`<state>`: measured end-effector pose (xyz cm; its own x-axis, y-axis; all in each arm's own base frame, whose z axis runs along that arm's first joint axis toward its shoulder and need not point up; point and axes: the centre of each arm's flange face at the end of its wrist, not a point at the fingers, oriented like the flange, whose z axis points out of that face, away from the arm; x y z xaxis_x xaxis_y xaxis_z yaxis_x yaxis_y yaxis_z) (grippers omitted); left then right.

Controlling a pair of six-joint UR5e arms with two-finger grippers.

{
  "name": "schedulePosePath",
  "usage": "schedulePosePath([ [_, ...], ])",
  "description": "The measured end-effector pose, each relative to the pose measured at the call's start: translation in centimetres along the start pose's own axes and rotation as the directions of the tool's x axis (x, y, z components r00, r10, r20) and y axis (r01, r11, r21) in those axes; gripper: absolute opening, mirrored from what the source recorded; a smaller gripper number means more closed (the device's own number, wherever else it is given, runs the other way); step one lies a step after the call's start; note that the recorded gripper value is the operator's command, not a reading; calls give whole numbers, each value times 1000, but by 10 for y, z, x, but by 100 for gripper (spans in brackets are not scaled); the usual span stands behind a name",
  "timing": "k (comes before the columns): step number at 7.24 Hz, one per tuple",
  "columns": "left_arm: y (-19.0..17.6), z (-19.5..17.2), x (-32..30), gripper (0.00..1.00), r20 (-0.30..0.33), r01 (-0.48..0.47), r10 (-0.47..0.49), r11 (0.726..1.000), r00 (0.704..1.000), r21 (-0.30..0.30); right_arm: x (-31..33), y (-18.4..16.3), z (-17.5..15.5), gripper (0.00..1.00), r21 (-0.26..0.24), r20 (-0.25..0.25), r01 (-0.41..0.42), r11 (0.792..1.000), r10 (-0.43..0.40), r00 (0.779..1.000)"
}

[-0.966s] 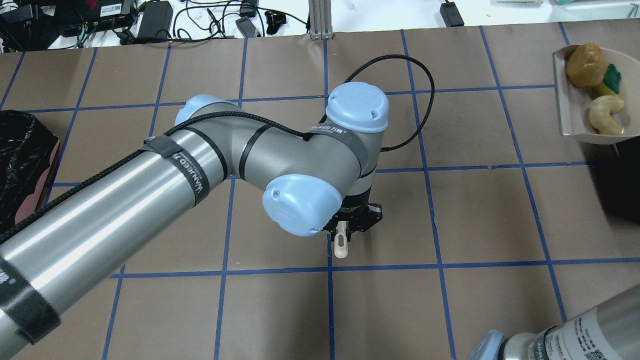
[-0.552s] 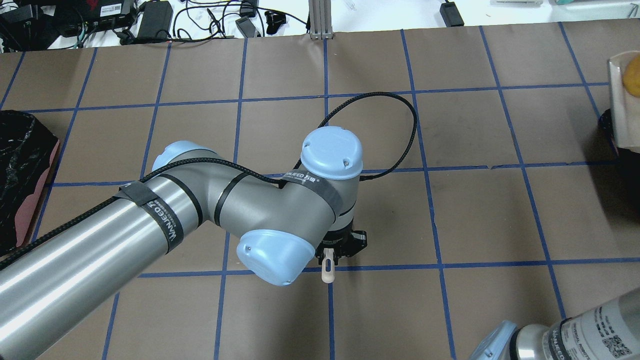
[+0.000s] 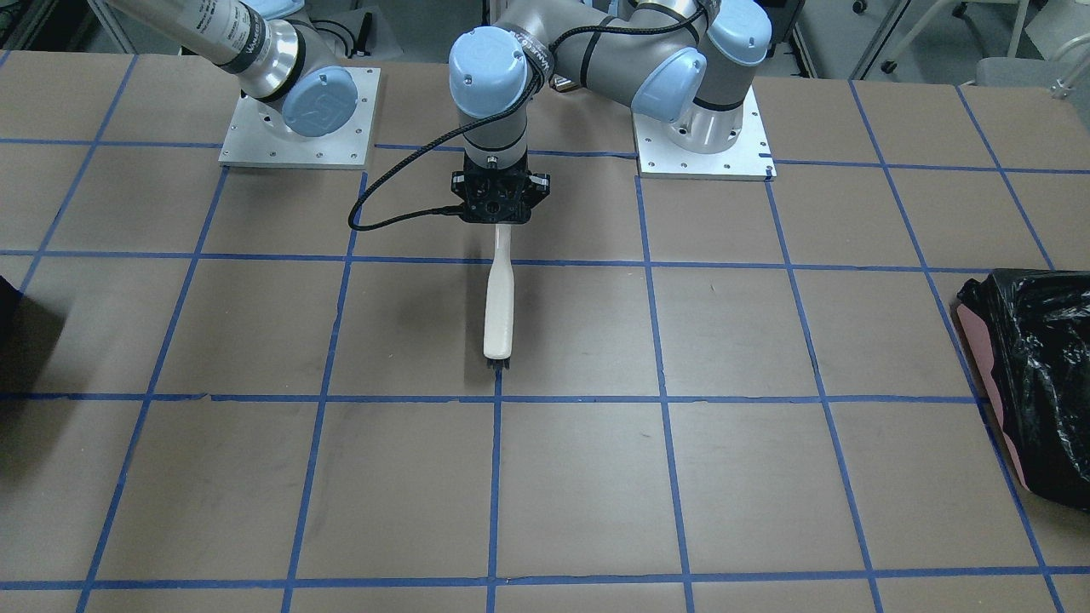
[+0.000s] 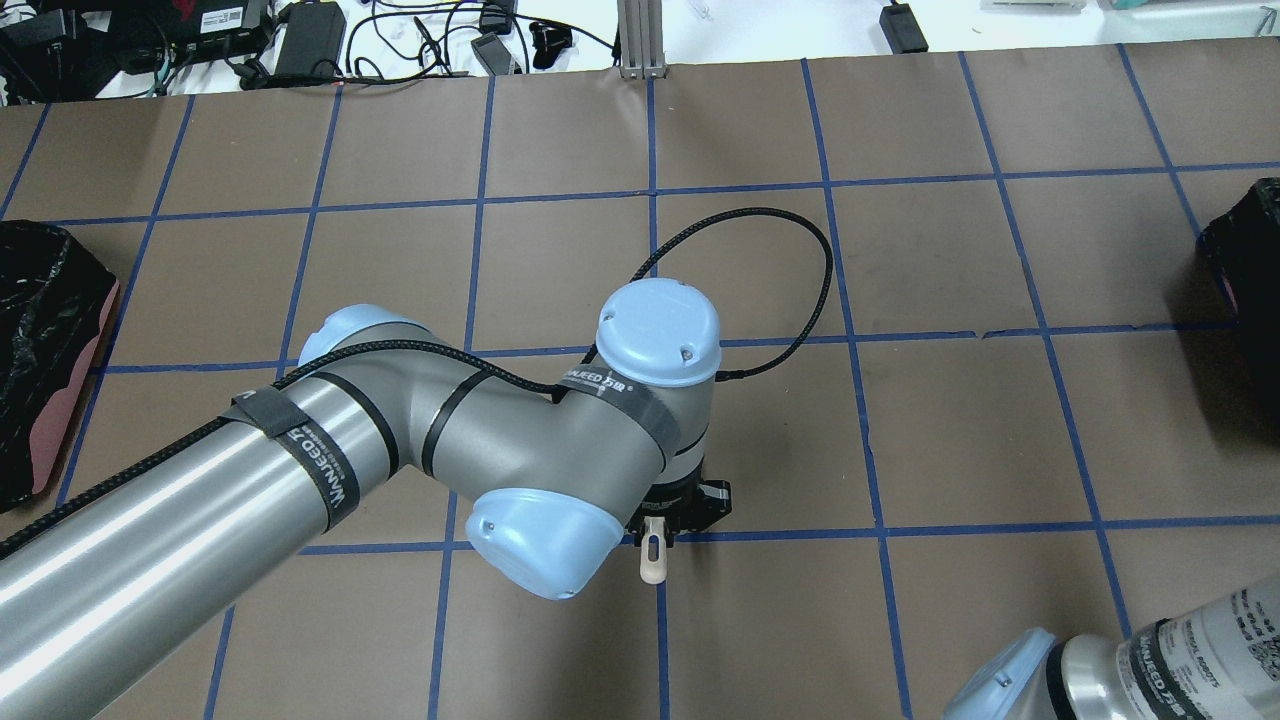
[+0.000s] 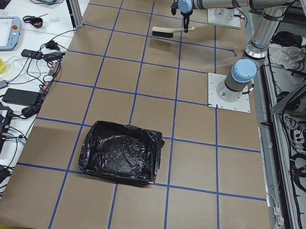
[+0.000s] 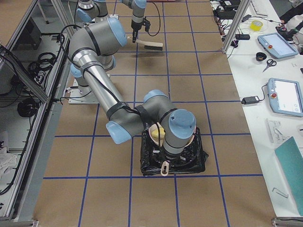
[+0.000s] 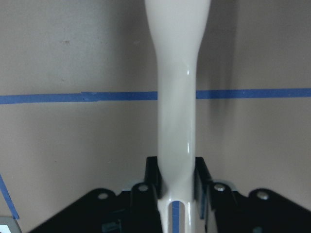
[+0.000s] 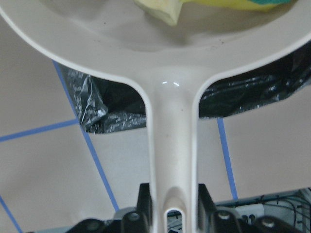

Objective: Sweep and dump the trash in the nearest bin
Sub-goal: 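Lift the loaded dustpan with the right gripper toward the black bin, then tip the dustpan over the bin with the right gripper to dump trash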

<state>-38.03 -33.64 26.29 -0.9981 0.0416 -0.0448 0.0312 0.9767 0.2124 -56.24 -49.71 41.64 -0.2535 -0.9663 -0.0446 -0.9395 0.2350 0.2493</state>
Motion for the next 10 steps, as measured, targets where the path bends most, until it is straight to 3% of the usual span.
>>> schedulePosePath([
  [3, -5, 7, 2, 0, 4, -6, 6, 1000, 1000, -2, 2, 4, -15, 0, -224, 55, -72, 972, 86, 995],
  [4, -6, 9, 2, 0, 8, -9, 9, 1000, 1000, -4, 12, -13, -24, 0, -299, 60, -93, 950, 116, 991],
  [6, -7, 11, 2, 1, 13, -27, 28, 1000, 1000, -6, 33, -54, -37, 0, -425, 26, -123, 897, 148, 989],
  [7, -7, 13, 2, 5, 15, -33, 33, 999, 999, -8, 36, -75, -42, 0, -459, 7, -123, 880, 142, 990],
  [8, -8, 15, 3, 7, 18, -36, 36, 999, 999, -13, 35, -95, -47, 0, -479, -3, -117, 870, 132, 991],
  [9, -9, 19, 3, 15, 21, -36, 37, 999, 999, -19, 30, -110, -42, 0, -488, 8, -103, 867, 123, 992],
  [10, -10, 21, 4, 34, 24, -37, 38, 999, 999, -24, 27, -117, -34, 0, -491, 25, -92, 867, 119, 993],
])
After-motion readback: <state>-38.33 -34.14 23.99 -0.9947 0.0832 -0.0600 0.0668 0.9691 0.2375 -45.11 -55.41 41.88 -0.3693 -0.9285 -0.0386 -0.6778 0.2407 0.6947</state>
